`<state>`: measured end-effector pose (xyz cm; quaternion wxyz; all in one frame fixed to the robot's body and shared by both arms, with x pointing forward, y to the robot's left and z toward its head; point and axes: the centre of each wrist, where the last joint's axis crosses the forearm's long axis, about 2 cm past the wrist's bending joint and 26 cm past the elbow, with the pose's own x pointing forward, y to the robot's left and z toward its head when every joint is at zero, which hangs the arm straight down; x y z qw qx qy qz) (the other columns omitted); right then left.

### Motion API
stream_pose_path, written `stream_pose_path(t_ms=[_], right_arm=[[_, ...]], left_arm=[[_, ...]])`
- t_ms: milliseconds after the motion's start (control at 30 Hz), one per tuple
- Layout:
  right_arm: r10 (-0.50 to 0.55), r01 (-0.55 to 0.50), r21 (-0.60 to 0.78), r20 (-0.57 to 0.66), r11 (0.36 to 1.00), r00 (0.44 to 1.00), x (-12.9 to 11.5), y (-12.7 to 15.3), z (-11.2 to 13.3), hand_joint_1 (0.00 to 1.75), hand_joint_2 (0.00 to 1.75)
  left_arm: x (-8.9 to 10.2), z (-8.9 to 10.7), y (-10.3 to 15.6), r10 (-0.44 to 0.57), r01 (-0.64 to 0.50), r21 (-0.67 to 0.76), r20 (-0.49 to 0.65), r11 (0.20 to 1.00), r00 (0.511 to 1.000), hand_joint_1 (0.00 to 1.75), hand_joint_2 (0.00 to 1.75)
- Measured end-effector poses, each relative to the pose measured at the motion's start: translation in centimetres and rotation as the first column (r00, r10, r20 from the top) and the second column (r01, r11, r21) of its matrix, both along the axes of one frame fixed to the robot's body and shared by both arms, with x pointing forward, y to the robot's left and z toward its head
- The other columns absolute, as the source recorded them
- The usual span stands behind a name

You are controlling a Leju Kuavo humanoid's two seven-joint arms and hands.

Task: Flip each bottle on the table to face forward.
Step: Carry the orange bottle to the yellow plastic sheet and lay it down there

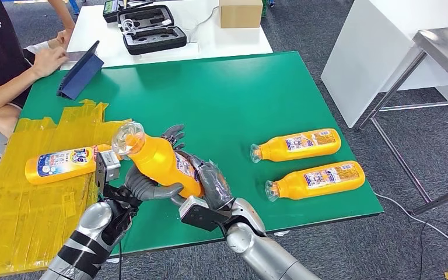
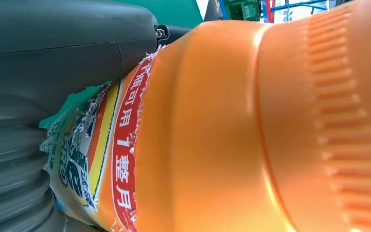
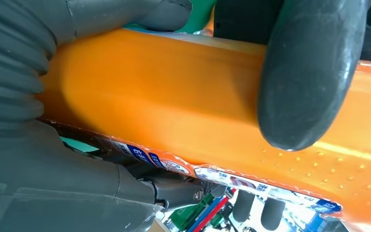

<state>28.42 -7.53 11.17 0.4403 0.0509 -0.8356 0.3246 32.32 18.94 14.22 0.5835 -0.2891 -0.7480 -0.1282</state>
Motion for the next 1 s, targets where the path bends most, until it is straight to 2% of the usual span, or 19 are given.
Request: stream_pose_path(t_ms=[233,267,367,400,933,967,1000], right_arm=[[0.008,-0.008,-0.028,-0.004,1.0,1.0,0.16,0.1,-0.17,1.75,1.75],[0.009,-0.009,-0.031,-0.006,0.999,1.0,0.19,0.13,-0.22,1.75,1.75],[0.01,-0.01,-0.041,-0.01,0.999,1.0,0.25,0.23,-0.35,1.75,1.75],[0.01,-0.01,-0.044,-0.013,0.999,1.0,0.27,0.26,-0.4,1.75,1.75],[-0.031,0.03,-0.031,-0.023,0.999,0.999,0.57,0.25,-0.21,1.75,1.75],[-0.035,0.034,-0.029,-0.022,0.999,0.999,0.59,0.25,-0.16,1.47,1.75],[-0.039,0.039,-0.026,-0.02,0.999,0.999,0.63,0.24,-0.09,1.04,1.75]], left_arm=[[-0.04,-0.12,0.17,0.022,-0.022,-0.016,-0.002,1.0,1.0,0.0,1.75],[-0.05,-0.16,0.23,0.03,-0.03,-0.021,-0.006,0.999,1.0,0.21,1.75],[-0.15,-0.33,0.37,0.05,-0.051,-0.037,-0.018,0.998,0.999,1.51,1.75],[-0.18,-0.38,0.4,0.056,-0.057,-0.042,-0.022,0.997,0.998,1.73,1.75],[-0.83,-0.03,0.45,0.16,-0.163,-0.122,-0.034,0.979,0.987,1.75,1.75],[-0.82,0.02,0.43,0.164,-0.167,-0.122,-0.033,0.978,0.986,1.75,1.75],[-0.82,0.08,0.4,0.169,-0.172,-0.121,-0.031,0.978,0.985,1.75,1.75]])
